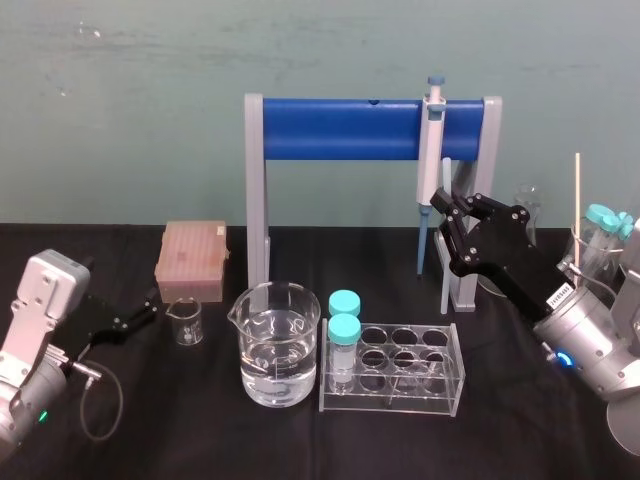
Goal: Pick up the stirring rod with one hand, then place it down.
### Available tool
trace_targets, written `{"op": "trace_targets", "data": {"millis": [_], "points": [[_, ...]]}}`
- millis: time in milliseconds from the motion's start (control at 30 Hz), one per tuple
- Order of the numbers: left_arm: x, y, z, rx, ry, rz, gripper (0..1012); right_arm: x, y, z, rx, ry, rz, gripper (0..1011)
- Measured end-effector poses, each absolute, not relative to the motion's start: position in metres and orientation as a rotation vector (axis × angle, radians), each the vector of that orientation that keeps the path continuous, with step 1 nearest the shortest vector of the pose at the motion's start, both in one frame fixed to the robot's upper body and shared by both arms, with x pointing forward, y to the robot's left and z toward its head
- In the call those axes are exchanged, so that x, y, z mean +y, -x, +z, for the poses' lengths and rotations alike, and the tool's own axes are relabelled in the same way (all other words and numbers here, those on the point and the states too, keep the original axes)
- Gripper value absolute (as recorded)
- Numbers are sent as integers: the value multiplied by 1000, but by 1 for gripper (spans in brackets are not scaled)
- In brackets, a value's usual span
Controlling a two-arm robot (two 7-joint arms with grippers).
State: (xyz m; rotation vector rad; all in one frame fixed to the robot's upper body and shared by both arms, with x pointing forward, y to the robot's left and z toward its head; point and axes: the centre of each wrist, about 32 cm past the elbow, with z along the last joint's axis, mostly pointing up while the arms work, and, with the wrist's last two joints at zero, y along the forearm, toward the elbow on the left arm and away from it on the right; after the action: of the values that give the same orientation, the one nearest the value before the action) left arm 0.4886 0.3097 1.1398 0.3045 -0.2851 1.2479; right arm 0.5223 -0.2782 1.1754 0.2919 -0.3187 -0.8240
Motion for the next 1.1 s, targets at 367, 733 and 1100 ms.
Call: {"op": "trace_targets", "data": {"millis": [367,733,1100], "points": [[310,-489,1140,-285,-304,1248,1000,-278,-522,1175,-319,-292,-823,67],[310,-489,1140,-285,-305,1248,1000,-278,-523,1176,-320,-293,-822,67],[310,-489,1140,-285,-304,1248,1000,-278,-523,1176,-320,-293,-822,67]]}}
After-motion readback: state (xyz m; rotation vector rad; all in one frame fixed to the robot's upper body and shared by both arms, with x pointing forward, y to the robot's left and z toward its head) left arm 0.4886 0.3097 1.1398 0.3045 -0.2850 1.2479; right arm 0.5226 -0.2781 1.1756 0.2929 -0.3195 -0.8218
